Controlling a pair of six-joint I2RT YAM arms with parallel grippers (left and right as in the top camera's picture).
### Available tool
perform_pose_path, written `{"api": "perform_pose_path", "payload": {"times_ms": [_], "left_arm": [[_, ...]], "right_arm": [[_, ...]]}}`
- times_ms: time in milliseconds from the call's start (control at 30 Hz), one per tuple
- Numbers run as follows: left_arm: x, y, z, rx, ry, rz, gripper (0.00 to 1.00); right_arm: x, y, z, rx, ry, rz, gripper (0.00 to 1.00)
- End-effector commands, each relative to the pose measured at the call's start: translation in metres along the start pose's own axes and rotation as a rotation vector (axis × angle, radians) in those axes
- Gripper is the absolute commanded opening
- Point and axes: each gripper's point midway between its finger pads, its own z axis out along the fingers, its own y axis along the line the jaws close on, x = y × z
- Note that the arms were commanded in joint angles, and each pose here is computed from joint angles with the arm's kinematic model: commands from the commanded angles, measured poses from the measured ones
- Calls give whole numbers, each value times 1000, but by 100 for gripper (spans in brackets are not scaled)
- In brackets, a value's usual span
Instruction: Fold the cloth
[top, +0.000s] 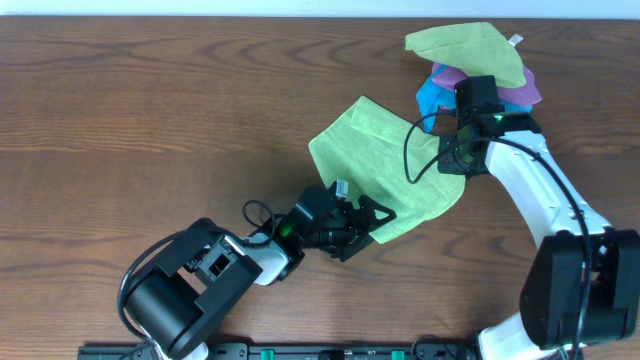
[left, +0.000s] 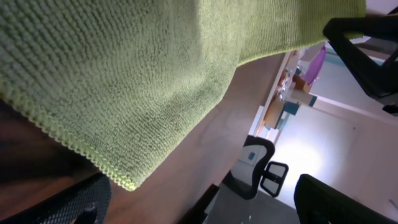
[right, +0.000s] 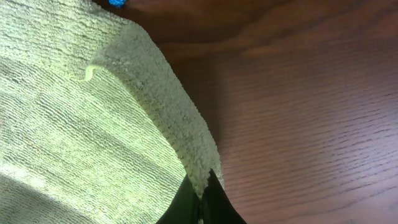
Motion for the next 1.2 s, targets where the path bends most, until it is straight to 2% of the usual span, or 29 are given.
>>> {"api": "perform_pose_path", "payload": {"times_ms": [0, 467, 667, 867, 900, 1000, 1067, 1100, 1133, 1167], "left_arm": [[-1, -2, 3, 5, 7, 24, 96], [-8, 11, 9, -50, -86, 8, 96], [-7, 22, 15, -70, -95, -35, 99], [-10, 18, 20, -66, -119, -21, 100], [-10, 18, 22, -67, -120, -19, 95], [-10, 20, 28, -74, -116, -16, 94], [-11, 22, 33, -80, -108, -20, 88], [-11, 22, 35, -80, -100, -20, 81], [-11, 20, 38, -77, -90, -19, 67], [-10, 18, 39, -71, -81, -16, 46]], "right_arm": [[3, -1, 4, 4, 12, 21, 2], [4, 2, 4, -19, 17, 21, 1], [4, 2, 4, -19, 17, 21, 2], [4, 3, 4, -22, 18, 21, 2], [4, 3, 4, -22, 18, 21, 2], [4, 3, 4, -22, 18, 21, 2], [4, 3, 4, -22, 18, 21, 2], [4, 3, 4, -22, 19, 21, 2], [4, 3, 4, -21, 20, 20, 1], [5, 3, 4, -21, 22, 20, 1]]}}
